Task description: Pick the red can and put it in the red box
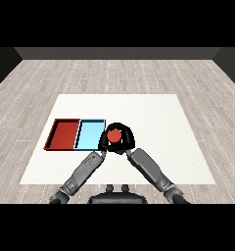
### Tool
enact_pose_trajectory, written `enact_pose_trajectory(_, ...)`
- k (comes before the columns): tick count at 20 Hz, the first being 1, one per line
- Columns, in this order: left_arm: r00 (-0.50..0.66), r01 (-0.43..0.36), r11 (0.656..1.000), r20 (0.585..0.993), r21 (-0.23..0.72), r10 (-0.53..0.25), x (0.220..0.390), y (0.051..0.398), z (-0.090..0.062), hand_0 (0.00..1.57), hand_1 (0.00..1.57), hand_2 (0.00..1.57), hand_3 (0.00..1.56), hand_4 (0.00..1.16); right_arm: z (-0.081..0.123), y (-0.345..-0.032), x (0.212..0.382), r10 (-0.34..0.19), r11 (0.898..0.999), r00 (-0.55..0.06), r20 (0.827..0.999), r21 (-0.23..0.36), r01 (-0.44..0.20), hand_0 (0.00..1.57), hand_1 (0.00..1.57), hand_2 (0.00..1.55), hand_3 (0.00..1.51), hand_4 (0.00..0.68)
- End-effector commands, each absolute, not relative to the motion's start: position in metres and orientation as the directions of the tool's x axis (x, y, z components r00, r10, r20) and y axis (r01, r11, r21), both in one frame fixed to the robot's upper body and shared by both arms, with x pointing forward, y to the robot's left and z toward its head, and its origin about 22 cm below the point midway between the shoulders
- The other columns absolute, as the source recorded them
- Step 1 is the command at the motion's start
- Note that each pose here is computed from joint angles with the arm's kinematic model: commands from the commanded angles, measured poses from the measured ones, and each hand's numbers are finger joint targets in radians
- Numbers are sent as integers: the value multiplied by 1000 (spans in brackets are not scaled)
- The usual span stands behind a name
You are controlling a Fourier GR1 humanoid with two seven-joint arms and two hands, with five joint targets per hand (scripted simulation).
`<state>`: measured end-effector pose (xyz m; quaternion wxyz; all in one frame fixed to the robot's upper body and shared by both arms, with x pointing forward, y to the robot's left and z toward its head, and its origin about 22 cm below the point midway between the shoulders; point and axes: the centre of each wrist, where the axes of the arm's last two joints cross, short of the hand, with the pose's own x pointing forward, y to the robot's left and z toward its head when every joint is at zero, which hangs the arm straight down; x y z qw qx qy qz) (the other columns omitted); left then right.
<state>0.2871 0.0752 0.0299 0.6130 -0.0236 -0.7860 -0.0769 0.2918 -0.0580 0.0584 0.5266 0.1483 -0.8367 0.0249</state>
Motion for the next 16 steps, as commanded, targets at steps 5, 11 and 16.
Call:
enact_pose_trajectory(5, -249, 146, 988, 968, 51, -13, 285, 58, 36, 1571, 1571, 1528, 1424, 907, 66, -40, 277, -239, 950, -417, 877, 122, -287, 1506, 1506, 1458, 1397, 547)
enact_pose_trajectory(11, -251, 140, 990, 968, 33, 3, 286, 58, 32, 1571, 1571, 1569, 1491, 1140, 64, -56, 287, -287, 924, -398, 872, 143, -354, 0, 0, 0, 0, 0)
enact_pose_trajectory(16, -258, 132, 991, 966, 31, 4, 294, 74, 33, 1571, 1571, 1569, 1491, 1140, 70, -76, 294, -286, 923, -385, 877, 143, -358, 0, 0, 0, 0, 0)
